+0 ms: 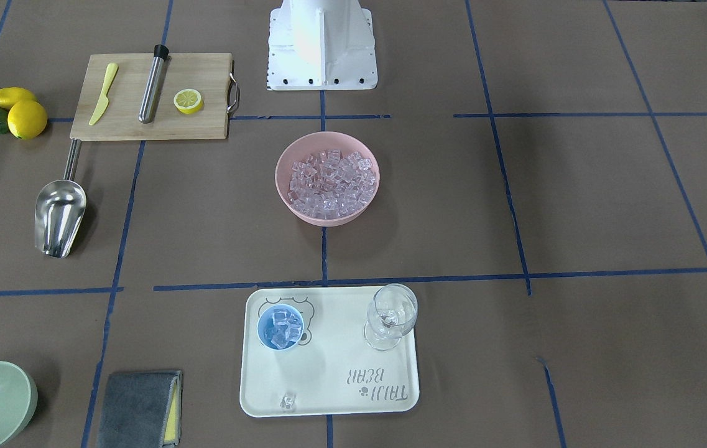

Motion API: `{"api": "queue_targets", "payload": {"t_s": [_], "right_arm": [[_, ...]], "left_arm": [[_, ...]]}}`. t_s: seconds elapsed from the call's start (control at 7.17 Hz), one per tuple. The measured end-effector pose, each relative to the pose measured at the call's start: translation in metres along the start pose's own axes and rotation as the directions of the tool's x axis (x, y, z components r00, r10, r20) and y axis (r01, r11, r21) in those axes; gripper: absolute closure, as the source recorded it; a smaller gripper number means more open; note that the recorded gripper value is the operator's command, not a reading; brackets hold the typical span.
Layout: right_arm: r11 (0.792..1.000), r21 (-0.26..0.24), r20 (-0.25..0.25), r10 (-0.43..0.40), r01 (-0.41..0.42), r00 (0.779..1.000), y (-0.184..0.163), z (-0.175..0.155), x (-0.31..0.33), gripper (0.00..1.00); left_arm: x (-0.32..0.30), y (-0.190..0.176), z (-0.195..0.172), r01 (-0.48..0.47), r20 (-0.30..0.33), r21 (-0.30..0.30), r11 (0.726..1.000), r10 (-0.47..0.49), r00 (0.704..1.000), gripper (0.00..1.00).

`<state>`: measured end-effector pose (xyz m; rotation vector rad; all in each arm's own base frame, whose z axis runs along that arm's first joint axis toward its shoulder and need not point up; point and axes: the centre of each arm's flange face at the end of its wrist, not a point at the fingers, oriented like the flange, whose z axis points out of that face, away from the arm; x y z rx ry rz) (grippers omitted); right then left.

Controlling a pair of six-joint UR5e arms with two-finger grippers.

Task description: Put ice in cup with scoop

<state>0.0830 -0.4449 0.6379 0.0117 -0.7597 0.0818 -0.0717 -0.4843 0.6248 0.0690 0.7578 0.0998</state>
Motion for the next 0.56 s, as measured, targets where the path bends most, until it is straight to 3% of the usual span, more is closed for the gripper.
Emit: {"api": "queue_targets", "payload": {"t_s": [0.56], "right_arm": [[1.000, 0.004, 0.002, -0.005, 0.005, 1.000, -0.0018, -0.0018, -0.0020, 0.00]], "left_arm": [[-0.0013, 0.0004, 0.0018, 0.003, 0.000, -0.004, 1.000, -0.003, 1.000, 0.00]]}}
